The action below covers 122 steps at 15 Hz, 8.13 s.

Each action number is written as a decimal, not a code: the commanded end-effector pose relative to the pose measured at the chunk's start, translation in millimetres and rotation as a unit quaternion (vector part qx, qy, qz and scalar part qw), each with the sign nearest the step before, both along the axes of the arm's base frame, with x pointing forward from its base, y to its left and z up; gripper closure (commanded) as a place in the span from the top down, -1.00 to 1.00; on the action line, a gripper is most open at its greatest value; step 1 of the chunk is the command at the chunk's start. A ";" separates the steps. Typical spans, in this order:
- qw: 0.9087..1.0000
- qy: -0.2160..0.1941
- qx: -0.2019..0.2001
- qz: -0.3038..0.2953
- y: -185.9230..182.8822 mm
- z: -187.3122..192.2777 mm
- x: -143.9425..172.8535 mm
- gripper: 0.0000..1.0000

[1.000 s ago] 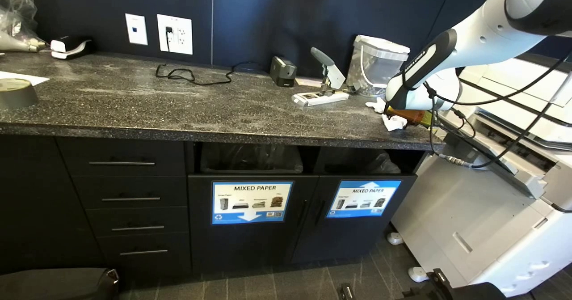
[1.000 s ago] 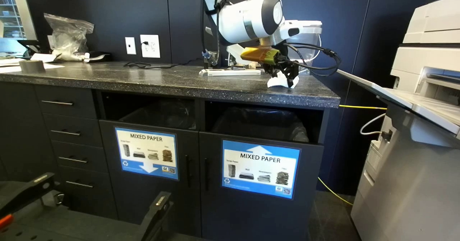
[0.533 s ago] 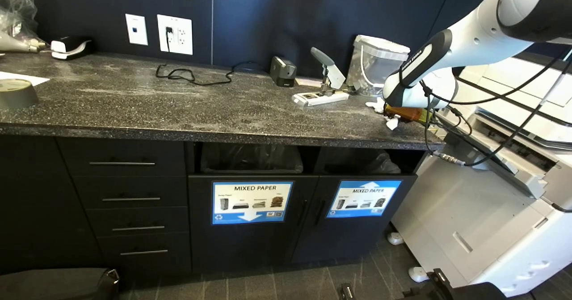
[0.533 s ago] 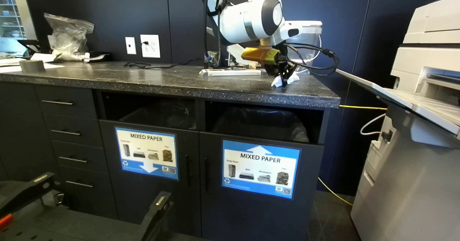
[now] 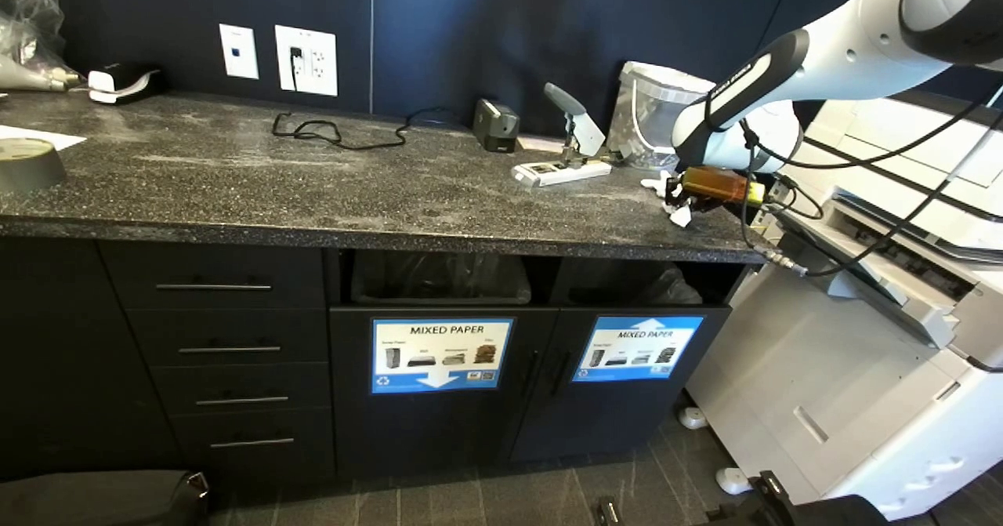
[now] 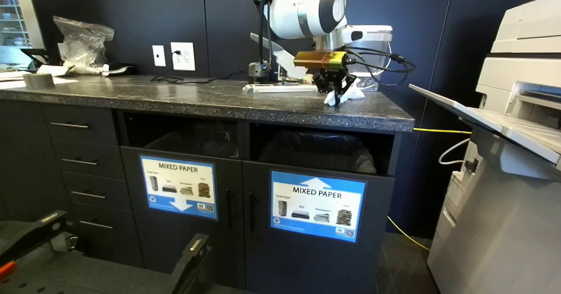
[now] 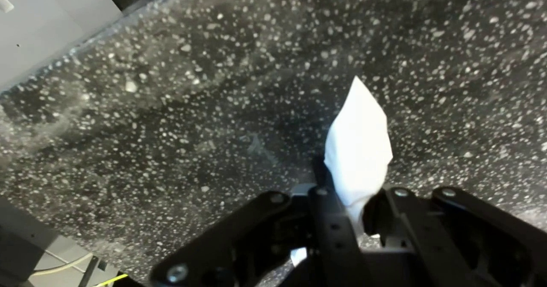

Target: Place two crumpled papers inside the bin on the right

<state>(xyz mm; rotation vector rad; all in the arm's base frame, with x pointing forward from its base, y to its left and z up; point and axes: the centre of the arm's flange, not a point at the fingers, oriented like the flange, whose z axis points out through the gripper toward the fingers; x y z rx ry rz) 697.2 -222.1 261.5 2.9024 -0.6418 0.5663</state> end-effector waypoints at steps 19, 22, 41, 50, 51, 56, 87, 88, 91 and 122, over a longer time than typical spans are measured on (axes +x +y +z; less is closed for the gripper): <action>0.979 0.111 0.021 0.172 154.7 -24.2 -119.5 -0.96; 0.977 0.106 0.015 0.185 167.4 -32.6 -135.1 -0.96; 0.982 0.003 -0.045 0.182 155.1 -128.1 -210.5 -0.96; 0.977 -0.121 -0.064 0.165 138.1 -145.2 -203.8 -0.95; 0.975 -0.132 -0.066 0.164 138.1 -148.9 -201.5 -0.95; 0.970 -0.177 -0.058 0.159 126.2 -170.4 -191.9 -0.94; 0.951 -0.250 -0.050 0.176 116.5 -222.5 -106.7 0.41; 0.950 -0.249 -0.055 0.180 124.1 -223.5 -107.8 0.57; 0.944 -0.263 -0.053 0.194 123.0 -216.4 -109.3 0.98; 0.922 0.103 -0.080 0.365 138.0 -20.4 -183.8 1.00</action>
